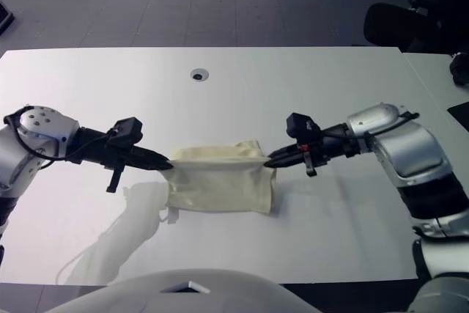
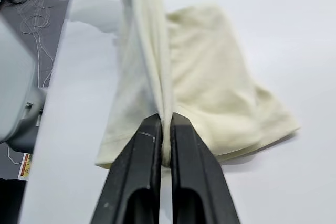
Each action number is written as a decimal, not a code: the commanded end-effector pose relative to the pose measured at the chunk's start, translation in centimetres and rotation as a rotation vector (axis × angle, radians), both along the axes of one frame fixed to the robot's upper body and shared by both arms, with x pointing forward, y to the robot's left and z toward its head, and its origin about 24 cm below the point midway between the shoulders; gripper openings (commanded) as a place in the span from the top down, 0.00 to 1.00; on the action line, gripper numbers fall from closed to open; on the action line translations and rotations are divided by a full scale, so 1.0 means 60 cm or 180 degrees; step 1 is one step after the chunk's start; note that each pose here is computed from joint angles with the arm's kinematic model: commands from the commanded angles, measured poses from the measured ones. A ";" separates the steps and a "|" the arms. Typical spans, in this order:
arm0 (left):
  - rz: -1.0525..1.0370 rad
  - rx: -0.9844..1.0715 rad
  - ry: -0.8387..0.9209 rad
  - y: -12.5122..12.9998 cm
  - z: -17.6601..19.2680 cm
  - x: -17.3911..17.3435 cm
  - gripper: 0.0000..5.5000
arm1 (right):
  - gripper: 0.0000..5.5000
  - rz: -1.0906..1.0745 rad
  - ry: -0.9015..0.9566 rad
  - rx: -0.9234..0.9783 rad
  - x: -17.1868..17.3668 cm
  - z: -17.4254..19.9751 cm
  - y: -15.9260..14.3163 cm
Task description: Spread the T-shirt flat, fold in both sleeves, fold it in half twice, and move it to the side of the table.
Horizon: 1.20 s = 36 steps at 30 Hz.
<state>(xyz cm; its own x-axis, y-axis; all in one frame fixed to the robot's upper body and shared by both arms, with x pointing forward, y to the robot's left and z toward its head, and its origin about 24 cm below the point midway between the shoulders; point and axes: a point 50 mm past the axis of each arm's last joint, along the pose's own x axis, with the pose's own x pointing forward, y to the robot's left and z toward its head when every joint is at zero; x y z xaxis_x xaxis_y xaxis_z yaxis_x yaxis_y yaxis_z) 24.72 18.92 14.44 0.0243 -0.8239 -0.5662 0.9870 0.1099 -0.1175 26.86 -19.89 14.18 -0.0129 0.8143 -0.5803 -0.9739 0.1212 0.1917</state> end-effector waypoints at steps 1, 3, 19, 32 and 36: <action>0.0046 0.0091 -0.0074 0.006 -0.005 0.016 1.00 | 0.99 -0.0077 -0.0119 -0.0078 0.037 -0.004 0.004; 0.0067 0.0105 -0.0104 0.006 -0.009 0.023 1.00 | 0.99 -0.0093 -0.0151 -0.0068 0.052 -0.007 0.012; 0.0534 0.0420 -0.0672 -0.002 -0.069 0.093 0.92 | 0.88 -0.0539 -0.0421 -0.0300 0.106 -0.068 0.012; 0.0887 -0.0220 -0.1175 -0.041 -0.048 0.038 0.52 | 0.49 -0.0622 -0.1098 0.0729 0.061 -0.023 0.101; 0.0633 -0.0483 -0.0636 -0.056 -0.071 0.001 0.41 | 0.38 -0.0412 -0.0685 0.0987 0.039 -0.046 0.116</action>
<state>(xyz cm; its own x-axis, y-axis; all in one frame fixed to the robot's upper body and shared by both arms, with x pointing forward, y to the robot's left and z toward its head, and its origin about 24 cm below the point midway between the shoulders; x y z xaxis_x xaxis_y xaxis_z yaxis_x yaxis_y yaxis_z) 25.49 15.85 10.27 0.3597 -0.8358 -0.4148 0.9317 0.3457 0.1113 29.96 -12.99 12.27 0.2493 0.9233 -0.2923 -0.9675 0.2503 -0.0344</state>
